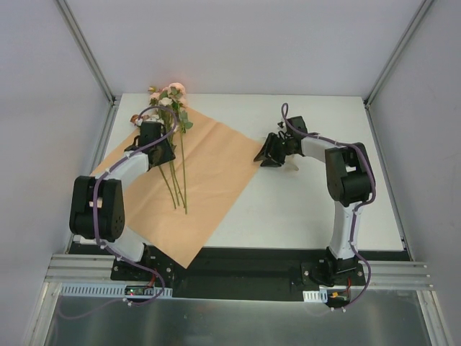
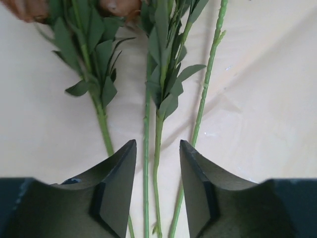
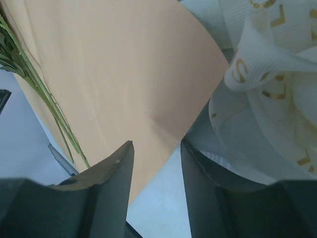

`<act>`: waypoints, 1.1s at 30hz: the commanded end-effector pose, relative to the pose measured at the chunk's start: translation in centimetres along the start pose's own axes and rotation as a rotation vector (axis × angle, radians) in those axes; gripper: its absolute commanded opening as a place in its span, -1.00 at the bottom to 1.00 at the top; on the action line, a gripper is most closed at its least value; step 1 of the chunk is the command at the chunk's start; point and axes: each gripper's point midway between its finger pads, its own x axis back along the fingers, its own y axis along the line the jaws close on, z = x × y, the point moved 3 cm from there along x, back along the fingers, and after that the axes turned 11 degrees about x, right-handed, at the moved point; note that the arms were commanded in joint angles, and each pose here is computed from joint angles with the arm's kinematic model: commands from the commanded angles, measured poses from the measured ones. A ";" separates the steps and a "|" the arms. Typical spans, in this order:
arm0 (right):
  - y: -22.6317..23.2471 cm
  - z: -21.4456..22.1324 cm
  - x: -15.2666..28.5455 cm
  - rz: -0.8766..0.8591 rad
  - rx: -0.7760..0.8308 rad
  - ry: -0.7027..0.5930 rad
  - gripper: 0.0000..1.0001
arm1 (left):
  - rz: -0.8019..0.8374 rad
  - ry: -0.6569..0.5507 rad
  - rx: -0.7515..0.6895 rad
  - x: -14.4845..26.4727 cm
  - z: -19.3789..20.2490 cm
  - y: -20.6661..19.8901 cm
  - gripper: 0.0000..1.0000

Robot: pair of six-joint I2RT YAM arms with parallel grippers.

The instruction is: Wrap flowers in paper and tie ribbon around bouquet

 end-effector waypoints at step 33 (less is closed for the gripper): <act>-4.3 -10.0 4.5 0.102 0.073 -0.109 -0.99 | 0.573 0.519 -0.178 5.6 12.2 -17.8 -0.70</act>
